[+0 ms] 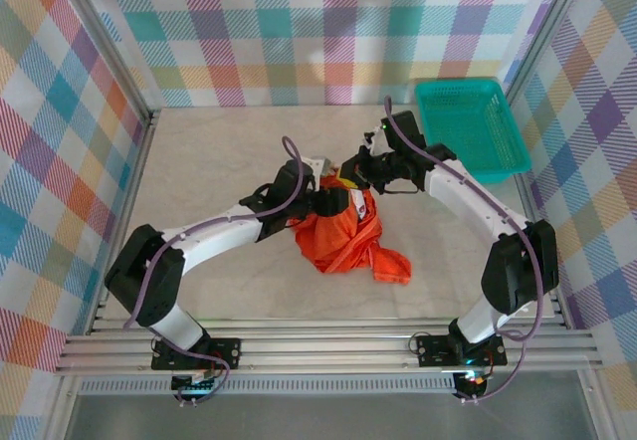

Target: Fold the inside-out t-shirt

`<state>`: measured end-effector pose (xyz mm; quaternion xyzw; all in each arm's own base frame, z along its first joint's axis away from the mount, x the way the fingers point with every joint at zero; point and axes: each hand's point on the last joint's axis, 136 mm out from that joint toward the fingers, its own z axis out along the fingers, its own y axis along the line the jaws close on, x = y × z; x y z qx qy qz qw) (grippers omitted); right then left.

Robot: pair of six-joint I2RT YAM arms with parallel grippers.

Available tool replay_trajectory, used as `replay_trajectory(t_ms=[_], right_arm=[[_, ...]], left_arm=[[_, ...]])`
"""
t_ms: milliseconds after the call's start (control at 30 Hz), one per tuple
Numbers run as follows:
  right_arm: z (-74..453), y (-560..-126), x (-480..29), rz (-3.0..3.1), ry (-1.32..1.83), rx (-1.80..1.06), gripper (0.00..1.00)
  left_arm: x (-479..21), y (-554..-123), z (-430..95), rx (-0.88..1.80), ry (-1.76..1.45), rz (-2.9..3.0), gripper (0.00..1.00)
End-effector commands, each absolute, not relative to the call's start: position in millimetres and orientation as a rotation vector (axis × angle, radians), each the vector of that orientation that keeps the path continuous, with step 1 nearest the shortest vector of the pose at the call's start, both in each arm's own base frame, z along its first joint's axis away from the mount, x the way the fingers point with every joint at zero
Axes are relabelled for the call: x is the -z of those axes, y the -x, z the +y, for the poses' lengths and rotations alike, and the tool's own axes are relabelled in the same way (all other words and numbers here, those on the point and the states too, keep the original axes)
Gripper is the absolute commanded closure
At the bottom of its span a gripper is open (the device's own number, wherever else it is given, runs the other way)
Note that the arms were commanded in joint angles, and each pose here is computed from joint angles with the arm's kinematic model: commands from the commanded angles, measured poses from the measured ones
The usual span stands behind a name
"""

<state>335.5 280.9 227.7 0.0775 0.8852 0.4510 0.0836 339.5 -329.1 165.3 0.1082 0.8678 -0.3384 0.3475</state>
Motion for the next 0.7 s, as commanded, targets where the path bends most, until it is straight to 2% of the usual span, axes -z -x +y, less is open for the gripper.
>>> replay_trajectory(t_ms=[0,33,100,133,200,233,367,667], right_arm=[[281,-346,-244,2.598,-0.21,-1.332,0.99],[279,-349,-242,2.604,-0.203,-1.307,0.89],[273,-354,-240,2.619,-0.174,-1.247,0.57],[267,-356,-240,2.628,-0.151,-1.2,0.46],[252,-356,-235,2.649,-0.124,-1.076,0.31],[243,-353,-230,2.661,-0.106,-1.006,0.28],[218,-336,-190,2.74,-0.108,-0.823,0.3],[258,-320,-128,2.813,-0.193,-1.096,0.43]], left_arm=[[-191,-344,-331,0.866,-0.269,2.189,1.0],[-195,-343,-325,0.843,-0.274,2.187,1.0],[-206,-339,-314,0.794,-0.29,2.18,1.0],[-210,-337,-307,0.769,-0.296,2.182,1.0],[-219,-333,-293,0.747,-0.291,2.187,1.0],[-221,-332,-285,0.746,-0.281,2.196,1.0],[-232,-328,-266,0.779,-0.239,2.185,1.0],[-229,-331,-264,0.806,-0.213,2.19,1.0]])
